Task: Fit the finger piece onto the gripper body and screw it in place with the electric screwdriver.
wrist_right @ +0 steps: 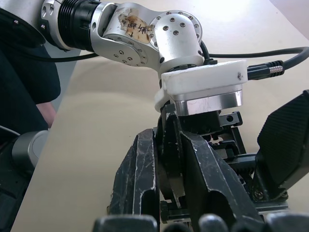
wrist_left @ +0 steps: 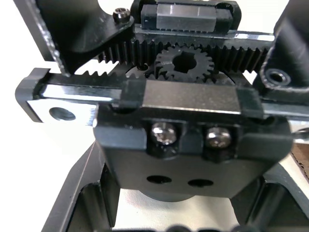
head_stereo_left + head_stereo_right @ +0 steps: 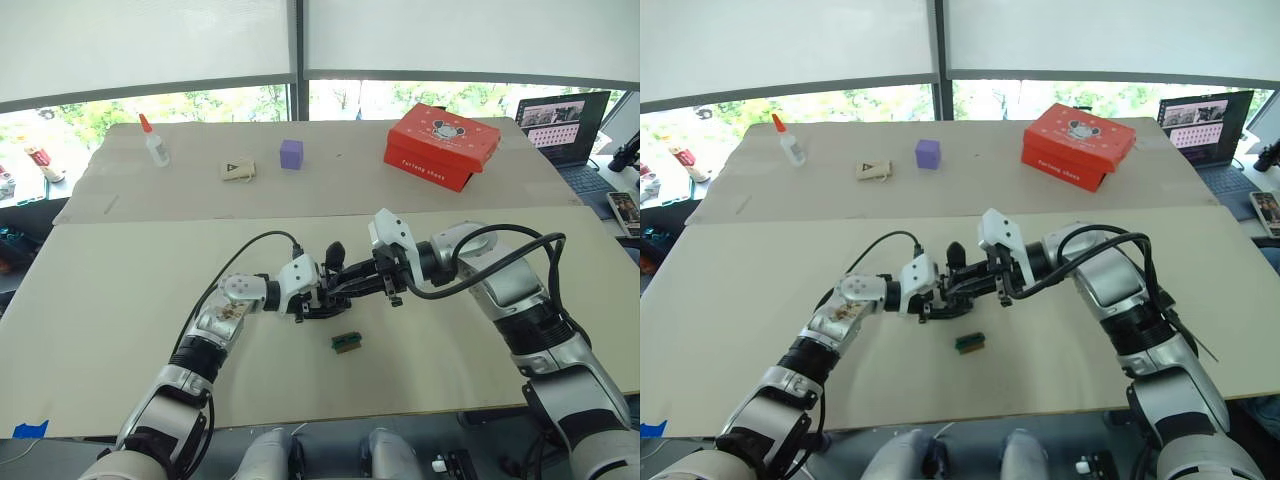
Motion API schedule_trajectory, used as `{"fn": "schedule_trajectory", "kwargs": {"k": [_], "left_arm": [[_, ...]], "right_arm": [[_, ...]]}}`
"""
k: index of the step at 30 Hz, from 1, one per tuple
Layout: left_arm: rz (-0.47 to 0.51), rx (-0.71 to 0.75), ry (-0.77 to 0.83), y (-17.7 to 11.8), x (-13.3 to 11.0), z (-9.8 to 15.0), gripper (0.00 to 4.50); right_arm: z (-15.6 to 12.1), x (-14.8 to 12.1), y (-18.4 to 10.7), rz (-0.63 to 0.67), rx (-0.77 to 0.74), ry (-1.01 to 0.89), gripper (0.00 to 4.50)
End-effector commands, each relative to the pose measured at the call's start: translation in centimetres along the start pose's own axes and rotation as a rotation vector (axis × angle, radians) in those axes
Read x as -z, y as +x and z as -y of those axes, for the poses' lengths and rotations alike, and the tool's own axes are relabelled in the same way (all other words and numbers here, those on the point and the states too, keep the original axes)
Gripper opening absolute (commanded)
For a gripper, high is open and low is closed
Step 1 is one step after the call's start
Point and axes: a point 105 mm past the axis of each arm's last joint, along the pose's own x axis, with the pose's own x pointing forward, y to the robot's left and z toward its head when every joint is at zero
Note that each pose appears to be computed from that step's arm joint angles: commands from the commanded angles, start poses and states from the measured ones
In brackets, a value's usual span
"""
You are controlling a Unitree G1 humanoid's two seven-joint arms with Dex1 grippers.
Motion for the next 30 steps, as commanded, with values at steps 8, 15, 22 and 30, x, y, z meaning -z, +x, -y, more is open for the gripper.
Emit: {"fn": "schedule_trajectory", "kwargs": {"k": [8, 15, 22, 30], "left_arm": [[0.037, -0.021, 0.024, -0.9, -0.9, -0.7, 2.34], [0.035, -0.015, 0.0, -0.7, -0.5, -0.2, 2.34], [0.007, -0.028, -0.083, -2.7, 0.7, 0.2, 4.5], [0.012, 0.003, -0.119, -10.5, -2.9, 2.8, 4.5]], "right_arm": [[0.0, 0.6, -3.2, -0.081, 0.057, 0.059, 2.35], [0.0, -0.8, -5.5, -0.081, 0.117, 0.021, 2.35], [0.3, -0.1, -11.4, -0.209, 0.251, 0.127, 2.89], [0.6, 3.7, -20.8, -0.431, 0.522, 0.413, 4.48]]}}
